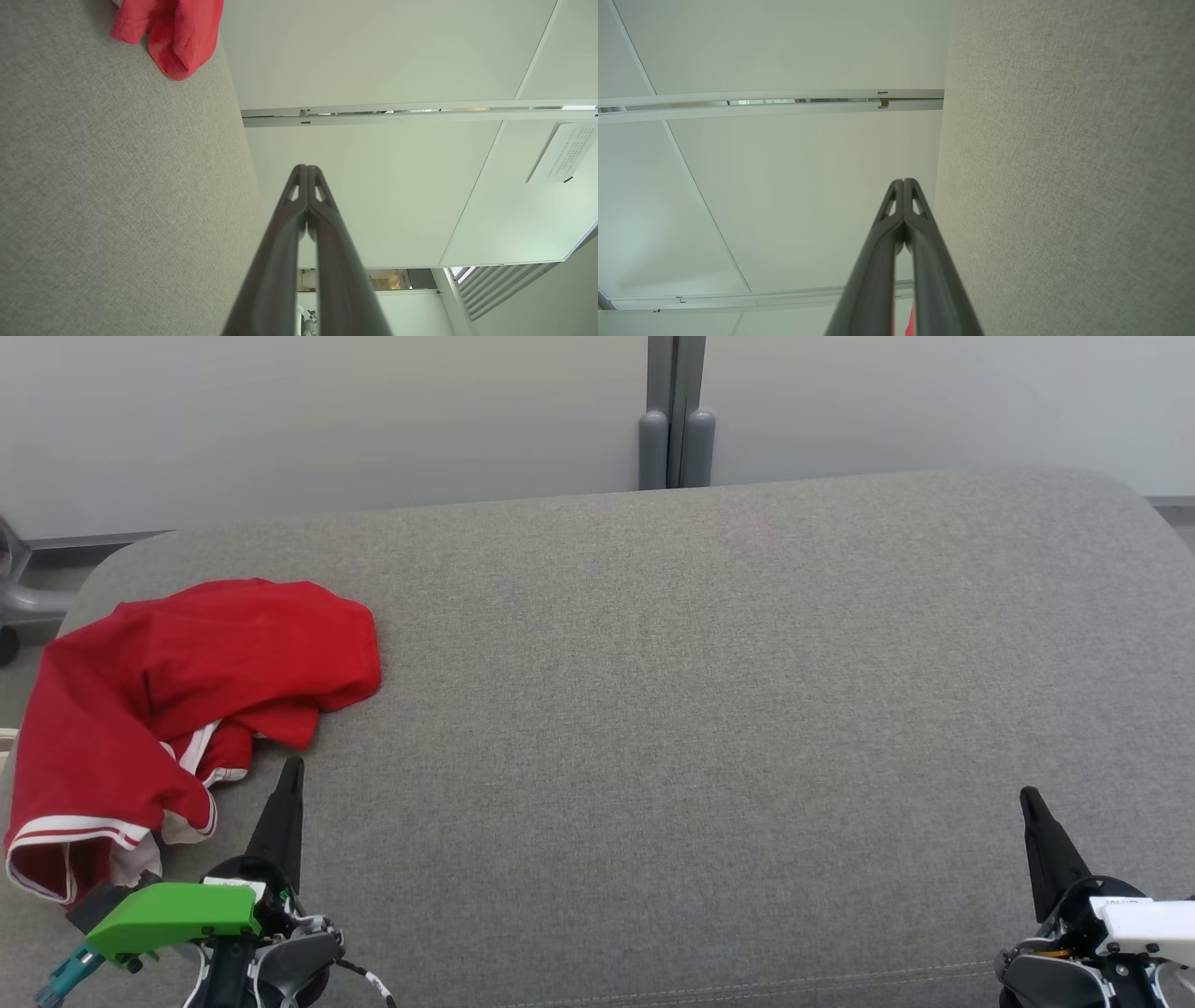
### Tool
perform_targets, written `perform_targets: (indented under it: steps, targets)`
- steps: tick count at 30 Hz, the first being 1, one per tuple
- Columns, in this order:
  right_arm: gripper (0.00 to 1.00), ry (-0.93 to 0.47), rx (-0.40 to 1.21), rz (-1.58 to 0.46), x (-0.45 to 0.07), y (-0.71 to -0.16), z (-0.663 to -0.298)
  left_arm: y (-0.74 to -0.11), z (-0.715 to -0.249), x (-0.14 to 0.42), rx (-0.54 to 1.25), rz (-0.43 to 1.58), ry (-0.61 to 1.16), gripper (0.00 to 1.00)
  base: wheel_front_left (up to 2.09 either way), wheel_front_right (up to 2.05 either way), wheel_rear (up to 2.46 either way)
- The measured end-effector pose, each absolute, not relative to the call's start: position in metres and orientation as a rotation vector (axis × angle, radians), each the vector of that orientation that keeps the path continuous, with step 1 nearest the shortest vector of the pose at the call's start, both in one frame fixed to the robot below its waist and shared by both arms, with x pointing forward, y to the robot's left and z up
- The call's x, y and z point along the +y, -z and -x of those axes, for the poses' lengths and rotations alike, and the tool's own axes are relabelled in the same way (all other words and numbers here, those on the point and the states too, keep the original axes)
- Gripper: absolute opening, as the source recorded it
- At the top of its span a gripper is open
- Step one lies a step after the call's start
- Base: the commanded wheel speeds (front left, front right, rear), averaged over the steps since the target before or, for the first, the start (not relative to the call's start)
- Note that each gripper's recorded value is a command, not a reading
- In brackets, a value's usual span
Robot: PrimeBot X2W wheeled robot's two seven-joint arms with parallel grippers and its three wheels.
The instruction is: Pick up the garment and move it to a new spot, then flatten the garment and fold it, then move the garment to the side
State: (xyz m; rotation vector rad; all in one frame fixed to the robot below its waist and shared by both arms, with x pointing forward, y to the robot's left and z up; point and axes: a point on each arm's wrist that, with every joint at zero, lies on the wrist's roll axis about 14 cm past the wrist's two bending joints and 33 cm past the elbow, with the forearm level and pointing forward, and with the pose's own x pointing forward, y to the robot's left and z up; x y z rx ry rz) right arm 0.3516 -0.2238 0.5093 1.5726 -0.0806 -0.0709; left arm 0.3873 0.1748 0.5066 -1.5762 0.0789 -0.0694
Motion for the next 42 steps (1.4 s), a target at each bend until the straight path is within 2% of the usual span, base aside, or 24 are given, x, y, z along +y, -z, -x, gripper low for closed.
perform_targets:
  steps: [40, 41, 42]
  targets:
    - [0.00, 0.070, -0.080, -1.572, -0.2236, -0.5094, -0.3515, -0.5066, -0.3873, 0.1748, 0.079, 1.576, 0.069, 0.00, 0.00, 0.00, 0.00]
    - [1.00, 0.072, -0.079, -1.572, -0.2235, -0.5087, -0.3515, -0.5059, -0.3871, 0.1747, 0.081, 1.577, 0.068, 1.00, 0.00, 0.00, 0.00]
    - [1.00, 0.079, -0.073, -1.575, -0.2231, -0.5060, -0.3511, -0.5025, -0.3858, 0.1747, 0.088, 1.578, 0.059, 1.00, 0.00, 0.00, 0.00]
